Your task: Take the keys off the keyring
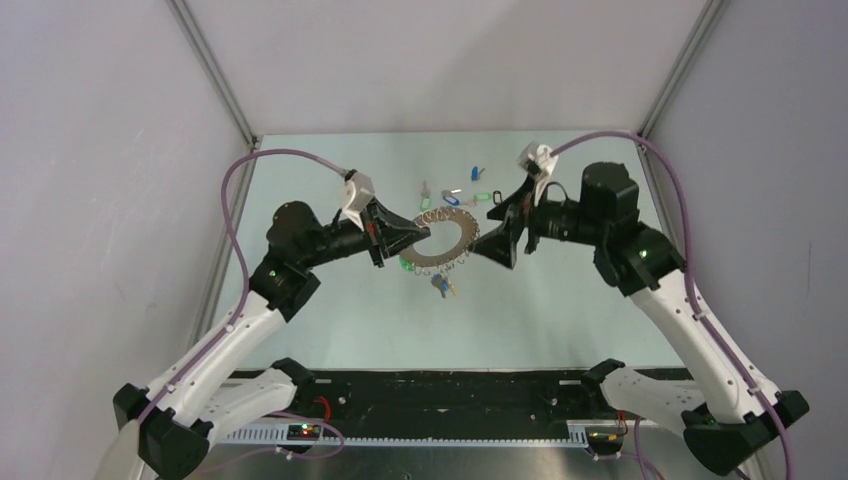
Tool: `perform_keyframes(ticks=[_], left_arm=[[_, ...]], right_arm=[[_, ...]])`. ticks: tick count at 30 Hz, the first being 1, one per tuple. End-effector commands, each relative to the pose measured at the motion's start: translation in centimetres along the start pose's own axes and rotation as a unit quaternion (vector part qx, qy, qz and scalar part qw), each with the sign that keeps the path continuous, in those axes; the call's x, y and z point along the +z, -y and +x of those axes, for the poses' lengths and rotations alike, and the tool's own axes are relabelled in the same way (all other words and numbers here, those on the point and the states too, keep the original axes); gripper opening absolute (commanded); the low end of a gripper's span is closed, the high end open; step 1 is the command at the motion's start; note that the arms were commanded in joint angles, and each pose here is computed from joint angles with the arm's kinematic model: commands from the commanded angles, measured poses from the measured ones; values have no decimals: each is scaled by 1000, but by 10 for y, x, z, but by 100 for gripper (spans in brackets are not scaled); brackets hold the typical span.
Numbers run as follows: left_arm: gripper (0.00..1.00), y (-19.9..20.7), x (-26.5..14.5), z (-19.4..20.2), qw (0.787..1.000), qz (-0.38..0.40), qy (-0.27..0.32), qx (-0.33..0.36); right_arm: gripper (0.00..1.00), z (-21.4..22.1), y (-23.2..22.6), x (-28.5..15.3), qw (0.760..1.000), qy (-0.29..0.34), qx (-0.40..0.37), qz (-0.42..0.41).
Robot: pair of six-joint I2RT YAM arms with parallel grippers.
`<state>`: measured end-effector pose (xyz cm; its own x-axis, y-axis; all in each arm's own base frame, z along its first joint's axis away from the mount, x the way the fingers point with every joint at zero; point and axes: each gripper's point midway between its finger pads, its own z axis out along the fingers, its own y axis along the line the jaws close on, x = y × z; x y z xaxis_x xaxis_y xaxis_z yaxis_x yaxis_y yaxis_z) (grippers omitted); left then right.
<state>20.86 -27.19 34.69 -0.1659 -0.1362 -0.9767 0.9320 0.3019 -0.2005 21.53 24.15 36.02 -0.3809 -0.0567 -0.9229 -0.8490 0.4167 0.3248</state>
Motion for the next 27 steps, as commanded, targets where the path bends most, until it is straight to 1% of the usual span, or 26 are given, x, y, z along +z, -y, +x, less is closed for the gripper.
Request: perform_keyframes(ticks=[1,6,11,13,15,16,17,18,19,20,21,22,23,24,26,27], left_arm=[[0,25,-8,-27,998,50,16,20],[0,34,-10,-42,997,67,25,32],[0,41,-11,-53,995,79,33,47],[0,43,-12,-56,995,84,35,51],[0,45,-12,-61,994,86,39,56],[0,45,-12,-63,994,86,41,58],[0,45,-12,-64,994,84,42,59],[0,44,-12,-66,994,80,45,61],[5,39,-11,-68,995,66,49,59],[36,36,-12,-68,995,54,54,59],[52,26,-13,-71,996,24,63,53],[78,22,-17,-69,996,6,69,50],[86,13,-20,-71,995,-23,79,52],[94,10,-27,-67,994,-38,83,58],[97,2,-38,-60,991,-65,89,77],[98,-4,-40,-49,990,-74,80,86]], right_arm=[[98,-19,-10,6,987,66,-145,1],[82,-22,-17,18,984,75,-157,-37],[80,-23,-19,30,985,78,-139,-62],[75,-21,-19,38,986,73,-127,-76],[62,-21,-27,40,984,74,-129,-101],[43,-20,-29,41,983,73,-129,-108],[21,-20,-33,41,982,73,-131,-118],[11,-20,-34,40,981,73,-132,-120],[1,-21,-34,39,982,74,-130,-117],[0,-21,-33,38,982,75,-131,-111],[0,-22,-25,37,986,76,-126,-84],[0,-24,-20,36,987,79,-122,-64],[0,-26,-8,33,990,80,-115,-24],[0,-29,-5,30,990,82,-115,-11],[0,-31,0,24,990,82,-110,6],[0,-32,2,19,991,82,-108,11]])
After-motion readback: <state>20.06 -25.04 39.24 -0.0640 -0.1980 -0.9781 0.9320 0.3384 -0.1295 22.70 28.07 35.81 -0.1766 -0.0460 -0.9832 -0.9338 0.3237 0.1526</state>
